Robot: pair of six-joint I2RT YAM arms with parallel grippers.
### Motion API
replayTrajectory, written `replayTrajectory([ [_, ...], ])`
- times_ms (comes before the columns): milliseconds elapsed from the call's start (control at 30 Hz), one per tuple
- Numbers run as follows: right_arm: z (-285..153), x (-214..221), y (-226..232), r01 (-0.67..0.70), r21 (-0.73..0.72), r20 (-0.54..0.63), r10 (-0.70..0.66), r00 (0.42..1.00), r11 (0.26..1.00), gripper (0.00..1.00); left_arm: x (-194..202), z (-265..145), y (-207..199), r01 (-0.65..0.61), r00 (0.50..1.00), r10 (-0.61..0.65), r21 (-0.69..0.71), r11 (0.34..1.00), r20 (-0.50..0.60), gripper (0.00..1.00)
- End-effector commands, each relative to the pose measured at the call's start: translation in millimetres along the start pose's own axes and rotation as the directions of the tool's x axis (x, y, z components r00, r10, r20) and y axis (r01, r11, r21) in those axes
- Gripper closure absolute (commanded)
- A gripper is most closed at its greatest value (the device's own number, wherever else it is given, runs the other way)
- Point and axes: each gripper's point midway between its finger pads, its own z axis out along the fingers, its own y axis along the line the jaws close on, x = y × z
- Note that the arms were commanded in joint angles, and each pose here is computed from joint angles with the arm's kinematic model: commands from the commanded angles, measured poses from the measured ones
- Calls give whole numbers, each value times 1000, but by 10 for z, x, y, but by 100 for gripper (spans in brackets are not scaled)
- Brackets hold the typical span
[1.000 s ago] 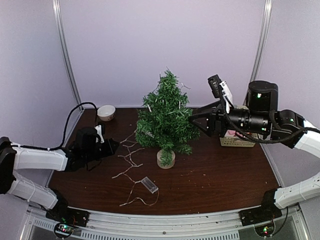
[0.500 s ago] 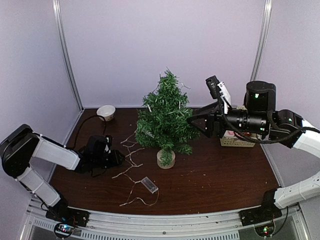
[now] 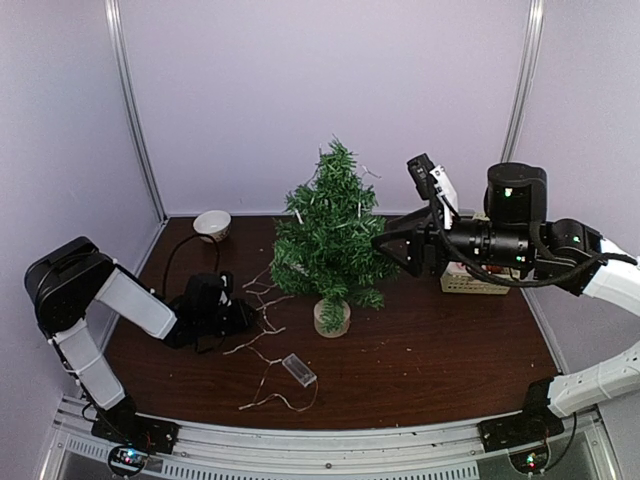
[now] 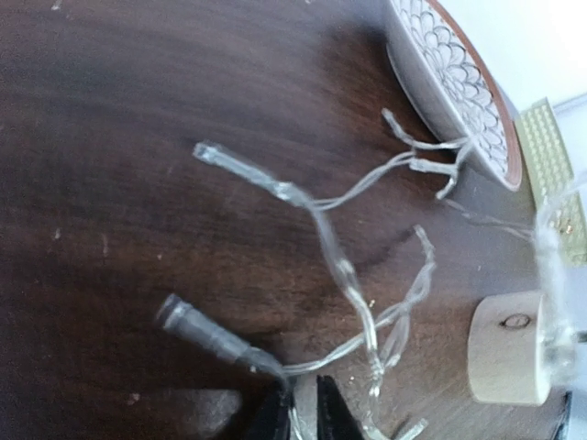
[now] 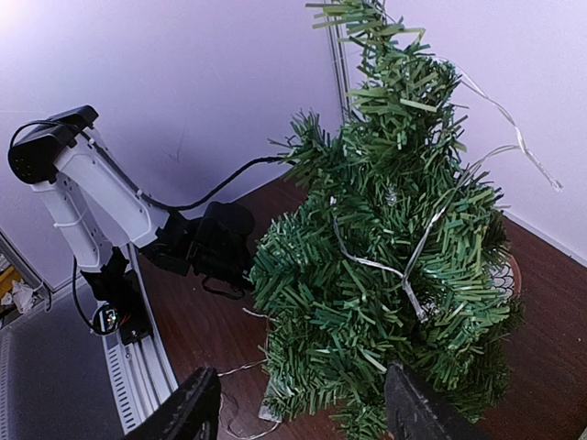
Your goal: Decorate the small christmas tree
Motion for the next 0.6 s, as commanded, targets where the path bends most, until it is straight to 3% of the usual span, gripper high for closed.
replayTrajectory([
  [0, -36, -137, 8, 17, 3, 33, -17, 999, 1000, 35, -72, -44, -62, 13, 999, -14, 33, 999, 49, 100],
  [133, -12, -124, 26, 13, -9, 28, -13, 1000, 1000, 36, -231, -329, -136, -24, 993, 22, 18, 1000, 119, 100],
  [333, 62, -159, 157, 17, -60, 23, -16, 1000, 998, 39, -393, -1035, -437, -197, 958, 201, -40, 979, 202, 100],
  [567, 162, -228, 446, 52, -128, 15, -51, 999, 990, 43, -729, -1974, -431, -136, 913, 168, -110, 985, 372, 100],
])
